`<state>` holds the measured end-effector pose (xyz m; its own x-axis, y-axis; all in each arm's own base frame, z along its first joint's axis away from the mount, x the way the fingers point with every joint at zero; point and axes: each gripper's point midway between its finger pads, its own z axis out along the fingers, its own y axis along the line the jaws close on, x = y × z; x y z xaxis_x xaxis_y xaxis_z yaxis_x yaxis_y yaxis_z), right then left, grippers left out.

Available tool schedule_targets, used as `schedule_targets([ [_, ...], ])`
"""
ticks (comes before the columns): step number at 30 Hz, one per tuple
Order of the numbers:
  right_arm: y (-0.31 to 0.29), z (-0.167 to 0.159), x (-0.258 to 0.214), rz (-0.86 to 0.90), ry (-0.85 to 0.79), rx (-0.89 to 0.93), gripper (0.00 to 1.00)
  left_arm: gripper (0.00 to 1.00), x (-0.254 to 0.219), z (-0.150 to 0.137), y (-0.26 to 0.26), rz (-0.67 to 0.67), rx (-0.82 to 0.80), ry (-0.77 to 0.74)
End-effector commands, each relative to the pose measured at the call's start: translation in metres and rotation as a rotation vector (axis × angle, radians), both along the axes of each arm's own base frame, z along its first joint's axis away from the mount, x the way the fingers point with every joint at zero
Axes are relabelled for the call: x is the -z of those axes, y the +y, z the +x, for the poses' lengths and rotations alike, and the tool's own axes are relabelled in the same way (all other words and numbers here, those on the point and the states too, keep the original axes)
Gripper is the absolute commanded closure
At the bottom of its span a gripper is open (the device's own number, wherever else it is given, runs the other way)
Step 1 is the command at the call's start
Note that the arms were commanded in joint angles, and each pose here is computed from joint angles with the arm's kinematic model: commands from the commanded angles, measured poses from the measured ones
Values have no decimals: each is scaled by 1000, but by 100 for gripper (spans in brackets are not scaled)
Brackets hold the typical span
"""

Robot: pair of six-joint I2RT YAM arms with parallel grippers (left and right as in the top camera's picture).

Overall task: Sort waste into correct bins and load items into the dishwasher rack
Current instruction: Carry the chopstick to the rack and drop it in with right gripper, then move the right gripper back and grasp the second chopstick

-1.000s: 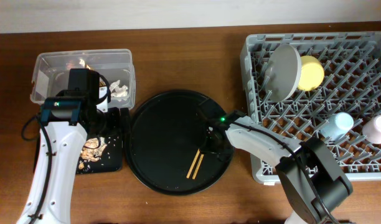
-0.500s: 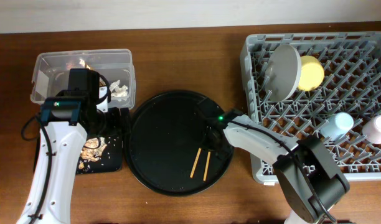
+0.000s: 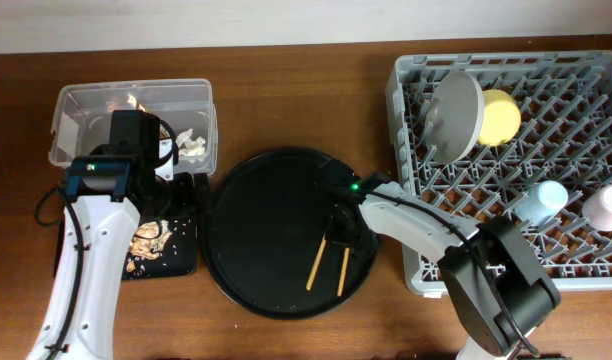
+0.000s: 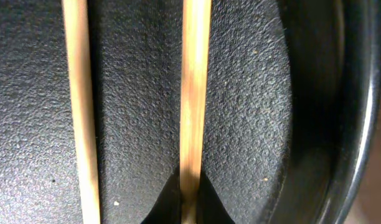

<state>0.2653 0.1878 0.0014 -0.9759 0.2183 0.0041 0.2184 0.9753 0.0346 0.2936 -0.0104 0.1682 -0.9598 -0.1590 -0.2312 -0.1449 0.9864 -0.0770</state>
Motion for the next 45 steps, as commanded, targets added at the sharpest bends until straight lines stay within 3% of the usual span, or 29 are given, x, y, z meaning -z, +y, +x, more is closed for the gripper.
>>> schedule_targets([
  [1,-9,7,-20,10,11,-73,96,2,-5,1,-1,-11,1,-18],
  [10,-84,50,-145,43,-209,-242,96,2,-6,1,-1,-11,1,-19],
  [17,-156,50,-138,17,-137,-191,96,2,-5,1,-1,-11,1,-19],
  [21,-150,49,-114,63,-59,-250,95,2,-5,1,-1,-11,1,-18],
  [23,-150,49,-99,66,-10,-249,82,2,-5,1,-1,-11,1,-18],
  [26,-150,49,-98,67,-5,-244,80,2,-5,1,-1,-11,1,-18],
  [32,-147,54,-146,70,-161,-224,74,2,-6,1,-1,-11,1,-19],
  [37,-107,55,-191,265,-312,-277,66,2,-6,2,-1,-11,1,-22],
  [45,-18,30,-129,294,-96,-326,62,2,-6,2,-1,-11,1,-22],
])
